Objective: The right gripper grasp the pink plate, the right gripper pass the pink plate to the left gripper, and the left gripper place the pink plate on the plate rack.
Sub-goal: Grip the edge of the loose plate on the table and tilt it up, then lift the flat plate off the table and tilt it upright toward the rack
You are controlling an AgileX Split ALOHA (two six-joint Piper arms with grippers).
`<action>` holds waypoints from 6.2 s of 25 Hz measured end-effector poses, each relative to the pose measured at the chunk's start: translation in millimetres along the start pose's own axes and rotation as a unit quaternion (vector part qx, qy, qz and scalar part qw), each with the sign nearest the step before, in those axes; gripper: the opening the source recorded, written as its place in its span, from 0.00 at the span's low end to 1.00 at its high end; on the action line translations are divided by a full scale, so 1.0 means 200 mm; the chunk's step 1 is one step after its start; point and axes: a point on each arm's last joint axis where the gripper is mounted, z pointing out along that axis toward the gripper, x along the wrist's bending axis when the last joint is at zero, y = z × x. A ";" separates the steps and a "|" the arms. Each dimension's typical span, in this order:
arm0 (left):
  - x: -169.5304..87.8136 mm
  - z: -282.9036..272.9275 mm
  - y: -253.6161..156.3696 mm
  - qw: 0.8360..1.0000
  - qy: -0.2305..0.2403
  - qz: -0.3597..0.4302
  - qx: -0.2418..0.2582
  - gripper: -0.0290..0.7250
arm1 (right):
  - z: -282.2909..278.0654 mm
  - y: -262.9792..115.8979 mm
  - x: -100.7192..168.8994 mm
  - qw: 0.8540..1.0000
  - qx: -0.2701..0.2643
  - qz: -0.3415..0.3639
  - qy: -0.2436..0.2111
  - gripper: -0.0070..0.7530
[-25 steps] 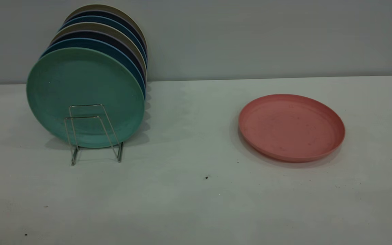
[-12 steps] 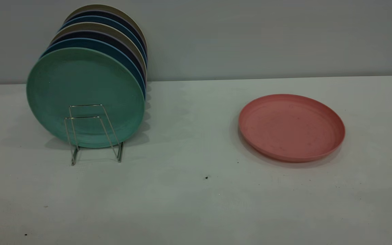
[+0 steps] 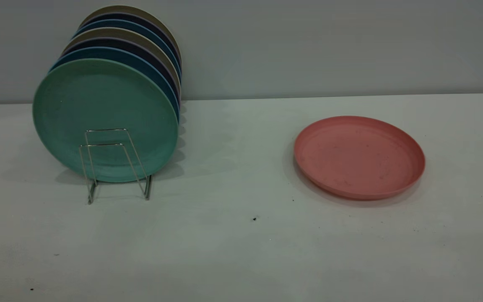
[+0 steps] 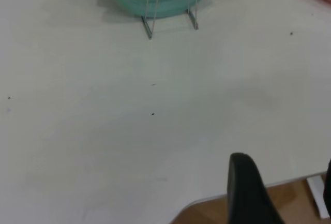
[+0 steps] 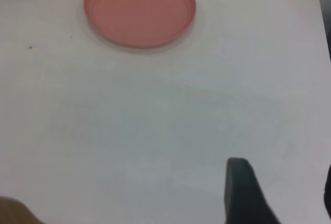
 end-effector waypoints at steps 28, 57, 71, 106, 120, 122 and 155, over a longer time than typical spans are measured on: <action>0.02 0.59 0.58 0.982 -0.152 -0.073 0.081 0.61 | 1.20 0.65 0.01 0.964 0.182 0.044 0.189 0.52; 0.00 0.61 0.60 0.979 -0.188 -0.050 0.063 0.65 | 2.52 0.30 -0.46 0.920 0.300 0.173 0.182 0.52; 0.01 0.61 0.61 0.981 -0.180 -0.052 0.054 0.65 | 2.63 0.17 -0.44 0.902 0.301 0.248 0.186 0.50; 0.08 1.28 0.54 0.954 -0.245 -0.145 0.091 0.65 | 2.55 0.25 -0.06 0.832 0.301 0.202 0.419 0.03; 0.07 1.42 0.51 0.937 -0.287 -0.183 0.079 0.65 | 2.36 0.60 0.27 0.833 0.259 0.103 0.478 0.03; 0.07 1.43 0.53 0.937 -0.289 -0.180 0.074 0.65 | 2.35 0.61 0.29 0.833 0.257 0.098 0.480 0.03; 0.09 1.52 0.47 0.924 -0.274 -0.241 0.116 0.65 | 2.26 0.66 0.60 0.804 0.251 0.074 0.533 0.04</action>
